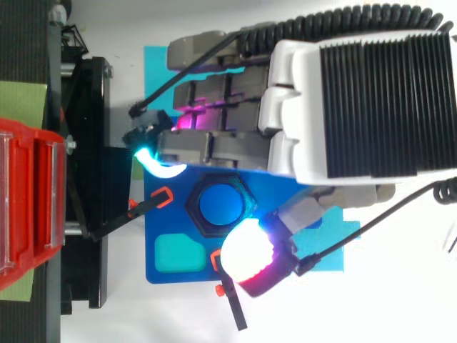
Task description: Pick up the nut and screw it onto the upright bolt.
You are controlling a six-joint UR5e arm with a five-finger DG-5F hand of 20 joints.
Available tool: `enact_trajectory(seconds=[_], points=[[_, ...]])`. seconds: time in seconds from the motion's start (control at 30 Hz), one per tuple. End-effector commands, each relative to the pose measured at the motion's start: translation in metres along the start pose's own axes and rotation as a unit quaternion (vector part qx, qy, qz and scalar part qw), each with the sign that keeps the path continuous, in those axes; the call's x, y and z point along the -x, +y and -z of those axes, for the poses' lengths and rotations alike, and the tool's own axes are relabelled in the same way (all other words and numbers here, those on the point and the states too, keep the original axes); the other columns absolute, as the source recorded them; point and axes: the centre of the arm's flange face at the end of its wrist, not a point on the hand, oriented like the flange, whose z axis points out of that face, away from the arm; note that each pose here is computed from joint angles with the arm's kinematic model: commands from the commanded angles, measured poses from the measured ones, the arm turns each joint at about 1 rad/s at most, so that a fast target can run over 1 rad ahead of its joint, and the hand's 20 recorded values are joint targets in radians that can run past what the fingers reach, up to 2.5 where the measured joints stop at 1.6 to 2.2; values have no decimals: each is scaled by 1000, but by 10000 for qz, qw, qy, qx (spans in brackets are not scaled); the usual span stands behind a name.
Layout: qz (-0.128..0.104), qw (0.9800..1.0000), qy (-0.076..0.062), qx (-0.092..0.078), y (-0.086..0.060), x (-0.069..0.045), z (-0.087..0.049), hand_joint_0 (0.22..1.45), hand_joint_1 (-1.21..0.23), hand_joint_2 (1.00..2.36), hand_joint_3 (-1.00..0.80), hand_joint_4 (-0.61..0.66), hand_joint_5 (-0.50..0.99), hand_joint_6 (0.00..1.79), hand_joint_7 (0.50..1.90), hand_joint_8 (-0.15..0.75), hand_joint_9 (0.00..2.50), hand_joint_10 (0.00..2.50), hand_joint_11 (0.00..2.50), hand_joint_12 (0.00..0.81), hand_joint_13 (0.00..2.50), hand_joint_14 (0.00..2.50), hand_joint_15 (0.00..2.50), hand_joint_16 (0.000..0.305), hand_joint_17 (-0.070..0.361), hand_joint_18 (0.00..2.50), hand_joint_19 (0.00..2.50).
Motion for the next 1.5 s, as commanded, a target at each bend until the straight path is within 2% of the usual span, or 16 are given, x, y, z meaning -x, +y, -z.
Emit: enact_trajectory(seconds=[0.0,0.23,0.33,0.4,0.53,0.67,0.87,1.07,1.1,1.2,1.33,1.47], points=[[-5,10000,-24,-40,8,-1,-3,506,-348,1000,-500,187,-90,502,743,201,828,0,0,189,759,0,0,17,38,421,0],[-7,10000,14,-42,17,-2,-5,506,-347,1000,-500,190,-86,503,759,204,831,0,0,188,767,0,0,17,38,426,0],[-9,10000,53,-36,21,-6,-5,507,-347,1000,-500,198,-83,502,770,204,831,0,0,188,771,0,0,17,38,427,0],[-10,9999,82,-68,21,-11,-5,507,-347,1000,-500,194,-82,502,770,204,832,0,0,190,771,0,0,17,39,429,0],[-11,9999,105,-69,21,-11,-4,507,-346,1000,-500,203,-78,503,795,207,835,0,0,187,774,0,0,17,39,431,0],[-11,9999,97,-69,21,-10,-4,512,-348,1000,-500,224,-62,503,885,214,847,0,0,186,786,0,0,17,38,441,0],[-15,9998,166,-72,20,-11,-2,519,-351,1000,-500,243,-49,504,1020,223,867,0,0,190,796,0,0,17,37,452,0],[-19,9997,210,-113,15,-12,0,525,-357,1000,-500,196,-29,504,1181,224,884,0,0,183,822,0,0,16,35,474,0],[-22,9996,255,-122,14,-13,1,525,-357,1000,-500,203,-28,504,1185,227,883,0,0,184,822,0,0,15,35,475,0],[-23,9995,278,-131,13,-14,2,526,-359,1000,-500,197,-27,504,1187,225,890,0,0,184,828,0,0,15,35,479,0],[-23,9995,278,-131,13,-13,2,527,-359,1000,-500,229,-33,504,1054,220,911,0,0,179,838,0,0,15,35,489,0],[-25,9994,309,-133,13,-14,3,527,-361,1000,-500,244,-33,504,1024,222,924,0,0,177,854,0,0,15,34,509,0]])
